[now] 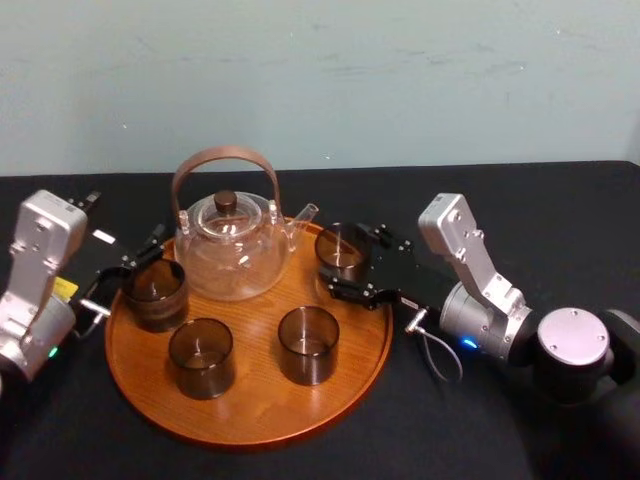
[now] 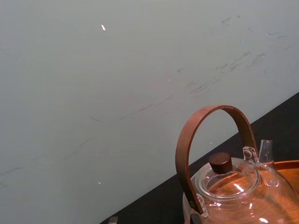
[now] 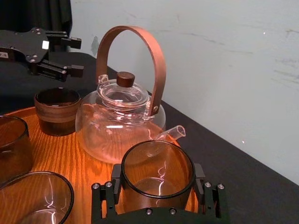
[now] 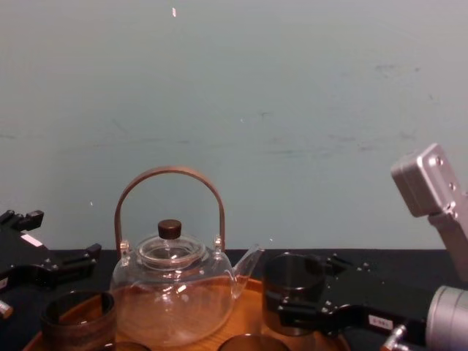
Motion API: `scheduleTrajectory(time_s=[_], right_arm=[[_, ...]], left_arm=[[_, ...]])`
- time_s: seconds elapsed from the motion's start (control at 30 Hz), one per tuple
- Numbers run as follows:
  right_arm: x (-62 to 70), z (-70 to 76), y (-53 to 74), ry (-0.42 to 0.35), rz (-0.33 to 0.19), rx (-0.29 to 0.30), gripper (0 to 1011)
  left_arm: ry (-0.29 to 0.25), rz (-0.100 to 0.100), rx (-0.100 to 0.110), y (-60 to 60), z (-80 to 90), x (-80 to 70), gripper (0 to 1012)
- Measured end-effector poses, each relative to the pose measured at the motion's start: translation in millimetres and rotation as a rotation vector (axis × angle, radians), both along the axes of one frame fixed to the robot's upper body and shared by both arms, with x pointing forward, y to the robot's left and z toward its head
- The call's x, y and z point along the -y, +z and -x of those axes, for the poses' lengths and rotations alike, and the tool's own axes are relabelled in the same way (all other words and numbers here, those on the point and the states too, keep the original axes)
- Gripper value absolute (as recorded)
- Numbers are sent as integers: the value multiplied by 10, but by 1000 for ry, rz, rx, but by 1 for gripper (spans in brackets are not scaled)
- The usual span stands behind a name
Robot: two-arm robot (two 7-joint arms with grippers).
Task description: Pick up the glass from the table and place it on the tray.
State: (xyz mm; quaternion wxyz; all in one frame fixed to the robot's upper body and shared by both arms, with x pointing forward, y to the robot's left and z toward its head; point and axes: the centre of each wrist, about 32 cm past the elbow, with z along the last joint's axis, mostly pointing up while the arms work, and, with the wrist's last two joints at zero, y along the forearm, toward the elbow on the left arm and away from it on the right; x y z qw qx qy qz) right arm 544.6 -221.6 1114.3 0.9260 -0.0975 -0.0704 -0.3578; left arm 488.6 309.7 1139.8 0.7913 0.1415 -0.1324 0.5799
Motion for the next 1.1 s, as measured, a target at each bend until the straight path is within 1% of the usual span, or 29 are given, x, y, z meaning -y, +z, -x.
scheduleTrajectory(time_s=[0.27, 0.77, 1.1], right_arm=[[-54, -39, -48, 13, 8, -6, 912], [-90, -69, -123, 15, 16, -24, 912], [-92, -68, -128, 10, 17, -27, 912]], left_arm=[[0, 0, 0, 0, 0, 0, 1001], [0, 0, 0, 0, 0, 0, 1001], [0, 0, 0, 0, 0, 0, 1001]])
